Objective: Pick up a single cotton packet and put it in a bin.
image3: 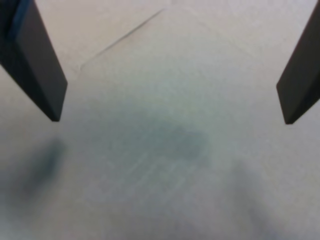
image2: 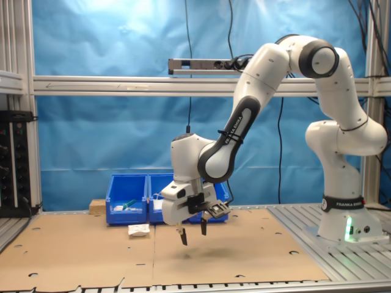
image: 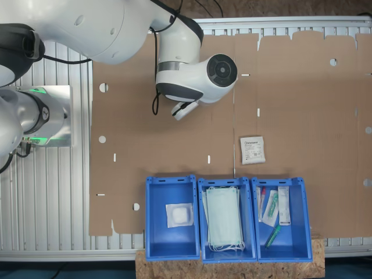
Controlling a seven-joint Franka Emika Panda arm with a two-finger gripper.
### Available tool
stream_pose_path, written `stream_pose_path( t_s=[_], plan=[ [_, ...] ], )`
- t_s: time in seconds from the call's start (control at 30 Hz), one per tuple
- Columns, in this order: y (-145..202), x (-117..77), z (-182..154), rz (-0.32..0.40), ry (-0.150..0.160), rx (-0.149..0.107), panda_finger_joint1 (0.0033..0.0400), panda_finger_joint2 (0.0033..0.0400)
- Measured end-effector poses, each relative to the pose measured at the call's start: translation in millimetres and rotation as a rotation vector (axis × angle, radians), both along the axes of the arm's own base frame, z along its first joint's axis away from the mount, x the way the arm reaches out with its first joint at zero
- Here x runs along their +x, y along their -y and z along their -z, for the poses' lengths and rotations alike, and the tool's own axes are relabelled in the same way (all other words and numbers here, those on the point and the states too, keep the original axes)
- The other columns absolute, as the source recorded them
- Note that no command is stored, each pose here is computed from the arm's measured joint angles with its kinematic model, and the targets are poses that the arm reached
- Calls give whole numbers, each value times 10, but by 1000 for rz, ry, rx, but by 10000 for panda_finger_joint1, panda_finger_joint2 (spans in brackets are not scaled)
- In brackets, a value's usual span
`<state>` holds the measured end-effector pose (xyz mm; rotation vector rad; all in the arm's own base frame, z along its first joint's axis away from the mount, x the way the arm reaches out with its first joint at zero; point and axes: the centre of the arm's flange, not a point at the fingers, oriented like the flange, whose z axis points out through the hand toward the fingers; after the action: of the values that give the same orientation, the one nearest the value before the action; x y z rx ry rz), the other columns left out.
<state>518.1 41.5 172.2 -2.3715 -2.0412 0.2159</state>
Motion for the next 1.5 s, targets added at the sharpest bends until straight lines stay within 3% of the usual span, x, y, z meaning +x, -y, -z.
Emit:
stream_pose_path(
  t_s=[0.43,0.83,1.03,1.27,1.5],
  plan=[
    [-123,251,-402,-9,42,48,400,400],
    [-73,705,-949,-1,120,64,400,400],
    [-13,937,-1263,12,144,73,400,400],
    [160,1194,-1547,66,172,67,400,400],
    [450,1475,-1696,135,202,35,400,400]
  ],
)
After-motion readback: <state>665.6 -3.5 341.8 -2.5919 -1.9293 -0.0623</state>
